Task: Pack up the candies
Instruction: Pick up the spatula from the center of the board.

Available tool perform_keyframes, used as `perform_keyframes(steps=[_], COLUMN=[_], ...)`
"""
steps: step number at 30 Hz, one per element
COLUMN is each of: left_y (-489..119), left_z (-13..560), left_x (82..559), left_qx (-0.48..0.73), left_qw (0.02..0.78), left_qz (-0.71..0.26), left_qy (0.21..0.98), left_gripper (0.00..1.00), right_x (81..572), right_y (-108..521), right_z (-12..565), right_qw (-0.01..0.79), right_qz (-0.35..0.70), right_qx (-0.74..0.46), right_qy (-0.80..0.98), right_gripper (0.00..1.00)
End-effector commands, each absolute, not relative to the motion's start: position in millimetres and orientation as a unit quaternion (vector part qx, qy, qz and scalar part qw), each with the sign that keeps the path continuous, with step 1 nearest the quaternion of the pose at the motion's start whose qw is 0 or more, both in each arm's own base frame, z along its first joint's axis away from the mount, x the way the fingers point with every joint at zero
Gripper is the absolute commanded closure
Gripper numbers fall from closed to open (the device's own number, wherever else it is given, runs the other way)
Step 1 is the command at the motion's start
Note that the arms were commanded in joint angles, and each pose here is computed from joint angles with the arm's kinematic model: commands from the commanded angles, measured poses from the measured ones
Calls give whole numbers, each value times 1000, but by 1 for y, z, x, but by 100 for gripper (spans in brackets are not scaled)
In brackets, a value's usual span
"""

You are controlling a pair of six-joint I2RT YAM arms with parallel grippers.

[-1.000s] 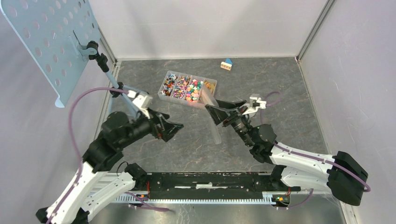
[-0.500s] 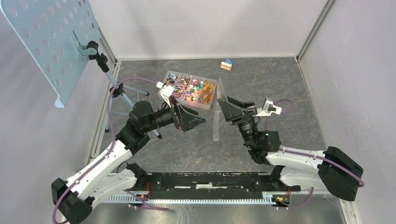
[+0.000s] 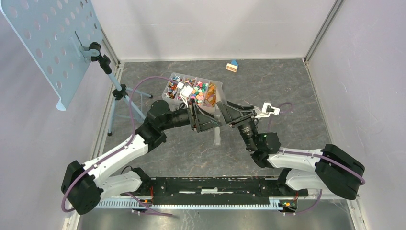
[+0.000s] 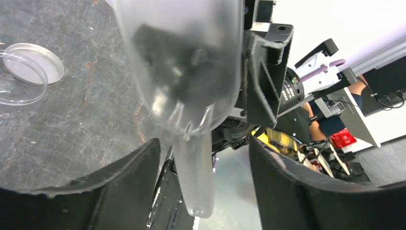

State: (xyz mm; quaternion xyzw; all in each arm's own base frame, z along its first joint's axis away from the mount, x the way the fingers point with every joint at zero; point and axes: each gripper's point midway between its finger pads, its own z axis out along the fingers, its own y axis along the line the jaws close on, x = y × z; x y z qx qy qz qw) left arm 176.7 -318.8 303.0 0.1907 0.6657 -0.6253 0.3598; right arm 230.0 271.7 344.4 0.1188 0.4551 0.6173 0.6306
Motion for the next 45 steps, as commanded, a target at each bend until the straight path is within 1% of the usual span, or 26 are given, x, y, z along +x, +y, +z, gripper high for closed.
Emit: perform_keyframes(steps=[1, 5, 6, 7, 11, 13, 14, 15, 17, 18, 19, 20, 23, 25, 28, 29, 31, 33, 35, 38, 42, 45], left_y=[-328, -325, -323, -321, -311, -306, -302, -298, -283, -274, -266, -258, -241, -237, -239, -239, -238, -239, -243, -247, -252, -248], left_z=[333, 326, 324, 322, 314, 310, 308, 303, 293, 288, 285, 283, 280, 279, 276, 274, 270, 265, 260, 253, 247, 247], left_x=[169, 170, 170, 171, 176, 181, 182, 185, 193, 197, 199, 203, 211, 213, 214, 215, 219, 220, 218, 214, 208, 210], left_qx=[212, 201, 198, 195, 193, 200, 212, 220, 246, 253, 266, 273, 295, 312, 342, 350, 361, 382, 403, 422, 442, 443], left_qw=[364, 366, 371, 376, 396, 407, 413, 417, 429, 432, 437, 442, 452, 452, 447, 444, 447, 447, 443, 437, 438, 452], left_qz=[-659, -655, -650, -644, -605, -574, -552, -525, -456, -420, -389, -361, -297, -278, -264, -257, -231, -198, -183, -175, -174, -157], left_qy=[623, 630, 633, 637, 663, 682, 693, 709, 740, 757, 767, 774, 788, 788, 783, 784, 785, 784, 780, 775, 763, 758], left_gripper=[38, 60, 66, 69, 78, 80, 80, 80, 81, 81, 81, 81, 75, 75, 75, 75, 77, 77, 77, 78, 78, 79], right_x=[200, 199, 199, 198, 195, 192, 191, 191, 199, 208, 213, 220, 226, 226, 223, 224, 228, 235, 241, 252, 260, 260], right_y=[223, 222, 222, 221, 217, 214, 212, 209, 210, 215, 217, 220, 220, 219, 220, 224, 229, 230, 231, 236, 255, 274], right_z=[414, 411, 409, 408, 399, 395, 391, 389, 375, 360, 360, 349, 346, 349, 375, 376, 380, 385, 391, 391, 365, 333], right_qw=[636, 638, 637, 638, 652, 663, 670, 674, 675, 671, 672, 667, 668, 667, 664, 655, 637, 621, 608, 586, 533, 487], right_qz=[698, 695, 695, 694, 675, 660, 651, 641, 608, 574, 548, 510, 426, 398, 380, 365, 327, 296, 288, 294, 328, 354], right_qx=[162, 162, 162, 160, 147, 135, 128, 125, 124, 119, 115, 105, 53, 26, -9, -28, -59, -76, -88, -99, -111, -136], right_qy=[286, 289, 291, 292, 312, 325, 334, 346, 401, 454, 485, 533, 608, 629, 644, 661, 696, 722, 735, 749, 772, 787], right_gripper=[51, 51, 50, 47, 25, 14, 6, 2, 2, 2, 2, 2, 2, 2, 2, 2, 3, 7, 13, 18, 30, 32])
